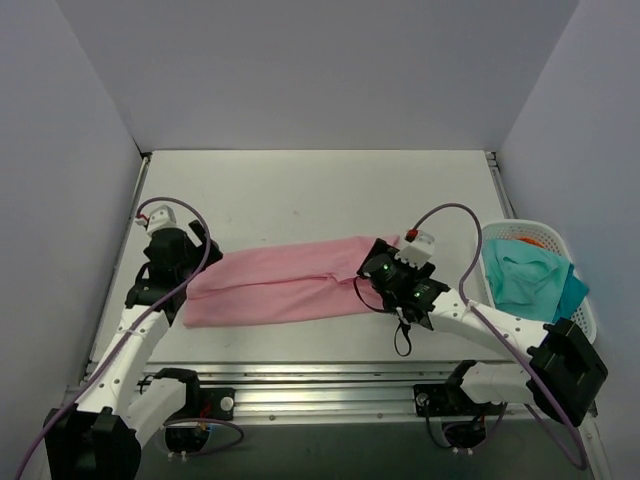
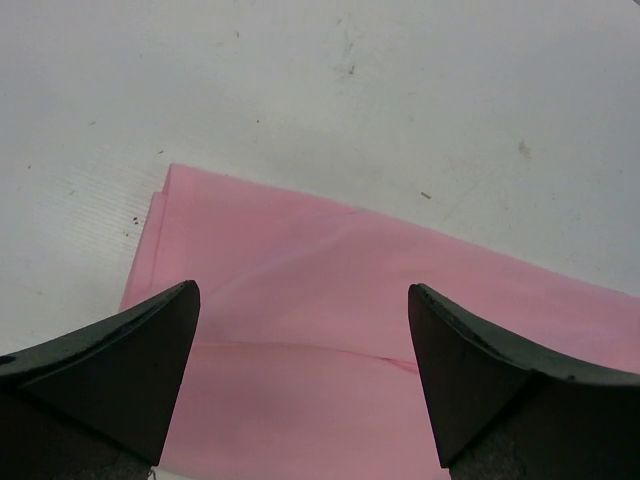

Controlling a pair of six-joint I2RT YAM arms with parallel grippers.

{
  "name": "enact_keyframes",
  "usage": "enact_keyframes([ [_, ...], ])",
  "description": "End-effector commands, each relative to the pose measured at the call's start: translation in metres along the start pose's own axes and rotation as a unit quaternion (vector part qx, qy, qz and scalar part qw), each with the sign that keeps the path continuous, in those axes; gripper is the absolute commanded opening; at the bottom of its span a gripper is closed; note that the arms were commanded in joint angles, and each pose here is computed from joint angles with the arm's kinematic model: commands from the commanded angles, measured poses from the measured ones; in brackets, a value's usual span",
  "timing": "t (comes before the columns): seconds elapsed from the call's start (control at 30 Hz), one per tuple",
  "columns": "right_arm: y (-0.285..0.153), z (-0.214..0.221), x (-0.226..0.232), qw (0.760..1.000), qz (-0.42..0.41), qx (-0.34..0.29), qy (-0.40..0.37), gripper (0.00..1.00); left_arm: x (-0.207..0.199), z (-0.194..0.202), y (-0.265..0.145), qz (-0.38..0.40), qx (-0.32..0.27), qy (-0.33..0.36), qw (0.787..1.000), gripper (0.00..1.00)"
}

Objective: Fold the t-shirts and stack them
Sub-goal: Fold the tshirt

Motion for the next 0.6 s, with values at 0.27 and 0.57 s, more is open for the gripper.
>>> enact_keyframes([
  [0.27, 0.057, 0.025, -0.011, 0.998, 0.045, 0.041, -0.002, 0.95, -0.049, -0.023, 0.024, 0.086, -0.004, 0.024, 0.996, 0.94],
  [0.57, 0.1, 0.049, -0.014, 0.995, 0.064, 0.076, -0.012, 0.59, -0.053, -0.023, 0.027, 0.094, 0.0, 0.027, 0.995, 0.94],
])
Point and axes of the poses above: each gripper's point midway between its finger pads, its own y axis out along the fingers, its own x axis along the line the jaws close on, z = x × y, the point moved 6 cm from there along -y, back along the fingers, and after that the axes turned 8 degrees about -y, right-handed, at the moved point
